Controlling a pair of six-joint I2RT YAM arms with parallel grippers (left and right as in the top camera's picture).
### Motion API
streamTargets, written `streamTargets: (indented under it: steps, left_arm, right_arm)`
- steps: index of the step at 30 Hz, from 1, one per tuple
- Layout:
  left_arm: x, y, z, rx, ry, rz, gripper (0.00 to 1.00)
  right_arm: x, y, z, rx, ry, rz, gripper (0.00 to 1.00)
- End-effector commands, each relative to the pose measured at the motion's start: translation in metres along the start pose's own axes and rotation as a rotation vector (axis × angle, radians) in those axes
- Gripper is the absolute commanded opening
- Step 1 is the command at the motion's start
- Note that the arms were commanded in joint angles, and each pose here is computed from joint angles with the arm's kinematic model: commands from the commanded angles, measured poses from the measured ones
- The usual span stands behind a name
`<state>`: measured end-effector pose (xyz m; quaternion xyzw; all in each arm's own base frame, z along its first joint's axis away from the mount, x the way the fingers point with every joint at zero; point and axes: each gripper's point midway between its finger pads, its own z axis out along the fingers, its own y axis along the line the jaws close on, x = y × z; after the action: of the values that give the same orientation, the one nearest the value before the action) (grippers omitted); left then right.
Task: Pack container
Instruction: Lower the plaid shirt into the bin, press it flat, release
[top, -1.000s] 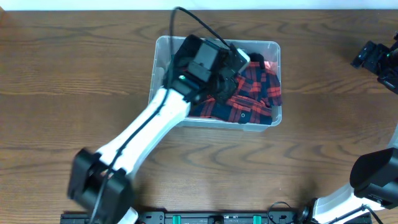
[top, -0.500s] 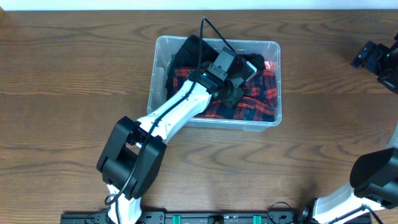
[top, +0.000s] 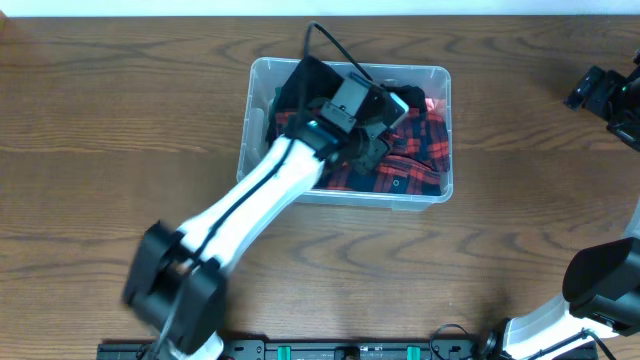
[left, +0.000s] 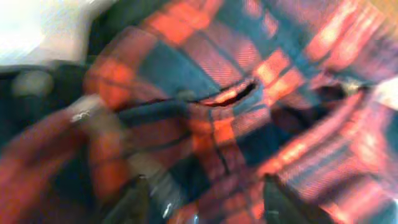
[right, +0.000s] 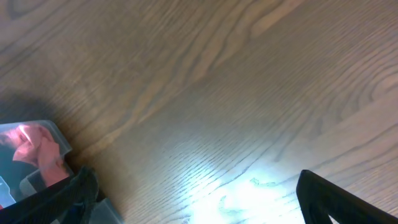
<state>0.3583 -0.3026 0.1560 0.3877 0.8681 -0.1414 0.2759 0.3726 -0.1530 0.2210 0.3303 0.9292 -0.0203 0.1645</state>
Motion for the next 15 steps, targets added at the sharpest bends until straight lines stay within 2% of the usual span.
streamTargets:
  steps: [1,2,3,10,15]
  left_arm:
    - [-0.019,0.015,-0.063,-0.142,-0.099,0.003,0.86]
    - [-0.019,0.018,-0.079,-0.175,-0.111,0.002,0.95]
    - [-0.019,0.020,-0.092,-0.199,-0.121,0.002,0.98]
    - [-0.015,0.015,-0.158,-0.238,-0.196,0.002,0.98]
    - [0.024,0.017,-0.186,-0.287,-0.099,-0.025,0.98]
  right_arm:
    - [0.001,-0.001,0.002,0.003,0.007,0.011,0.99]
    - [0.001,-0.001,0.002,0.003,0.007,0.011,0.99]
    - [0.001,-0.001,0.002,0.003,0.007,0.011,0.99]
    - [0.001,-0.001,0.002,0.003,0.007,0.011,0.99]
    - [0.001,-0.001,0.002,0.003,0.007,0.011,0.99]
